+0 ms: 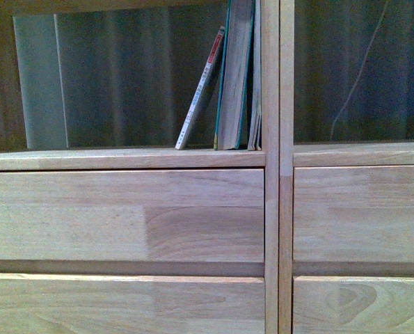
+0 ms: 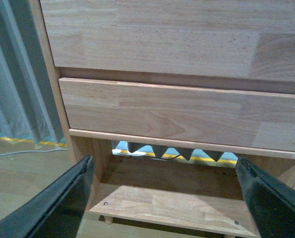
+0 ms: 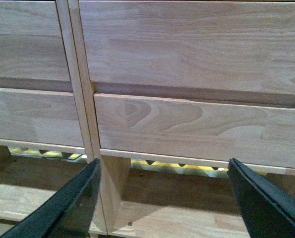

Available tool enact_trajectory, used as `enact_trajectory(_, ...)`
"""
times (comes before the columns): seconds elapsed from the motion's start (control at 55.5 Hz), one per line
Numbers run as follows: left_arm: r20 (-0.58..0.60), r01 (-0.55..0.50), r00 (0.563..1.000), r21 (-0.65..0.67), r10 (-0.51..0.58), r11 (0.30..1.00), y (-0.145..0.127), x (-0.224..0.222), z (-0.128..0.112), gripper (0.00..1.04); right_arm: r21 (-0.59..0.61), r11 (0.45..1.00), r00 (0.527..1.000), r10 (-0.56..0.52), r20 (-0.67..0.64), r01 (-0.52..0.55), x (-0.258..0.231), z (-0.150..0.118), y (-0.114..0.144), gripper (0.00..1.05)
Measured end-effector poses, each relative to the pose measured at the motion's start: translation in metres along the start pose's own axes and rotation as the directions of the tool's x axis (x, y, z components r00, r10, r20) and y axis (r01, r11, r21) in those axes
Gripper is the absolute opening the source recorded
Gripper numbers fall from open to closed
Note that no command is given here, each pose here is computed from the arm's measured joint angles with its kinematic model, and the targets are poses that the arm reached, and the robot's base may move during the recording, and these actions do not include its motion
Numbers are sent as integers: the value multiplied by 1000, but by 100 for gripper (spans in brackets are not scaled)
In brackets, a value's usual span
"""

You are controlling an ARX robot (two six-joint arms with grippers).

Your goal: Organize books on shelf

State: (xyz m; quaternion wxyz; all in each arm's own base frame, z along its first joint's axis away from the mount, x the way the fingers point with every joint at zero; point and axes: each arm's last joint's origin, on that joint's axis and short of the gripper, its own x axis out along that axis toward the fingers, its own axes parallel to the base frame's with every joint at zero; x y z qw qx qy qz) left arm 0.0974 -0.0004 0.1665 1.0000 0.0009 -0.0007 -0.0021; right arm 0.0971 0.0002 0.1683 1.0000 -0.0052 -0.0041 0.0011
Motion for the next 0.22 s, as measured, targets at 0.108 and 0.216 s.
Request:
enact_trajectory(0.108,0,0,1000,0,0,1000,0,0,0,98,1,1000,1000,0,0,0,0,0,0,98)
enact_trajectory(0.216,0,0,1000,0,0,1000,0,0,0,98,2,1000,1000,0,0,0,0,0,0,98)
